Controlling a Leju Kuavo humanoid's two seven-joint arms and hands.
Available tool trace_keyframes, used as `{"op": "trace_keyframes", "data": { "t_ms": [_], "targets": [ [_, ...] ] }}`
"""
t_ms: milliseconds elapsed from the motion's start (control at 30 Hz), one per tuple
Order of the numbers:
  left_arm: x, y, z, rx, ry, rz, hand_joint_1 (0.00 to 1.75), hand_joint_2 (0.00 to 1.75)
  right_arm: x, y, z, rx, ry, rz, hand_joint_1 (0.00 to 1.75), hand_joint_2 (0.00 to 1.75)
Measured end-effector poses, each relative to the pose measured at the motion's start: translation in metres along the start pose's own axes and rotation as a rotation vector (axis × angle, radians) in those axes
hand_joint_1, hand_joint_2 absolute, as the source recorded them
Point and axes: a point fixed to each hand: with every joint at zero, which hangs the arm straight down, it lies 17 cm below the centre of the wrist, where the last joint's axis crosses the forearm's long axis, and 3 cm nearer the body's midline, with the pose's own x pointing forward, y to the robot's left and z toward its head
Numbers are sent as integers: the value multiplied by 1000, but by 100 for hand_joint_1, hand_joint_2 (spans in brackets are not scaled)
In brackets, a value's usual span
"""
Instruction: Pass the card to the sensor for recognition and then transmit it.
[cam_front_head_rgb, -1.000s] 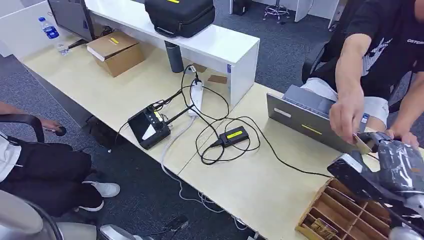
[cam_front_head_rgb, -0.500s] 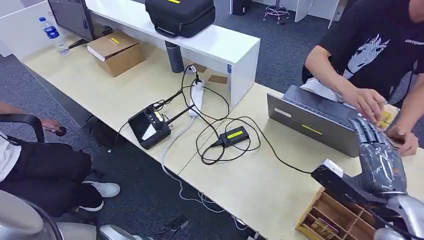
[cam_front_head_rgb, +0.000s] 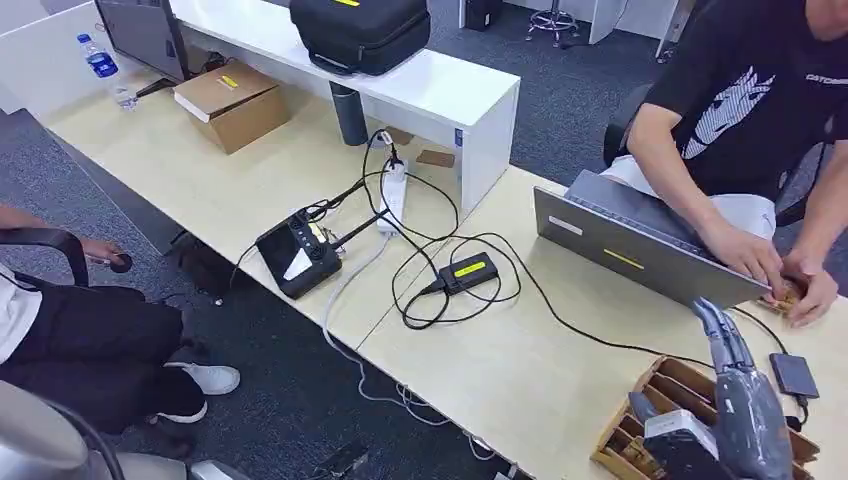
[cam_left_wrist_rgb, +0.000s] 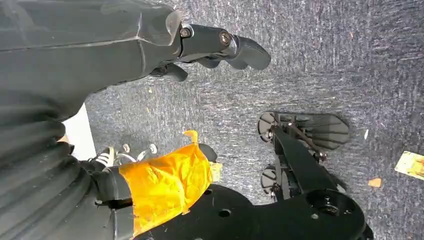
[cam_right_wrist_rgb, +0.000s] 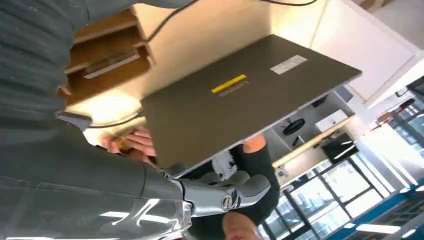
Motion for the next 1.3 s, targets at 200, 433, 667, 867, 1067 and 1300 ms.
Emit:
{"op": "trace_keyframes", "data": {
  "t_ms": [200, 433, 667, 867, 1067, 1300],
  "targets": [
    [-2, 0, 0, -1, 3, 3, 0, 175, -13, 5, 28, -23, 29, 74, 0, 175],
    [-2, 0, 0, -1, 3, 4, 0, 175, -14, -6, 34, -99, 25, 306, 0, 175],
    [-1, -1, 0, -2, 3, 4, 0, 175, -23, 0, 35, -94, 55, 433, 0, 175],
    [1, -2, 0, -1, 0, 4, 0, 175, -31, 15, 28, -53, 73, 483, 0, 175],
    [4, -1, 0, 5, -4, -1, 0, 175, -45, 29, 20, -8, 113, 518, 0, 175],
    [8, 1, -1, 13, -3, -7, 0, 175, -67, 38, 11, 28, 167, 616, 0, 175]
  ]
}}
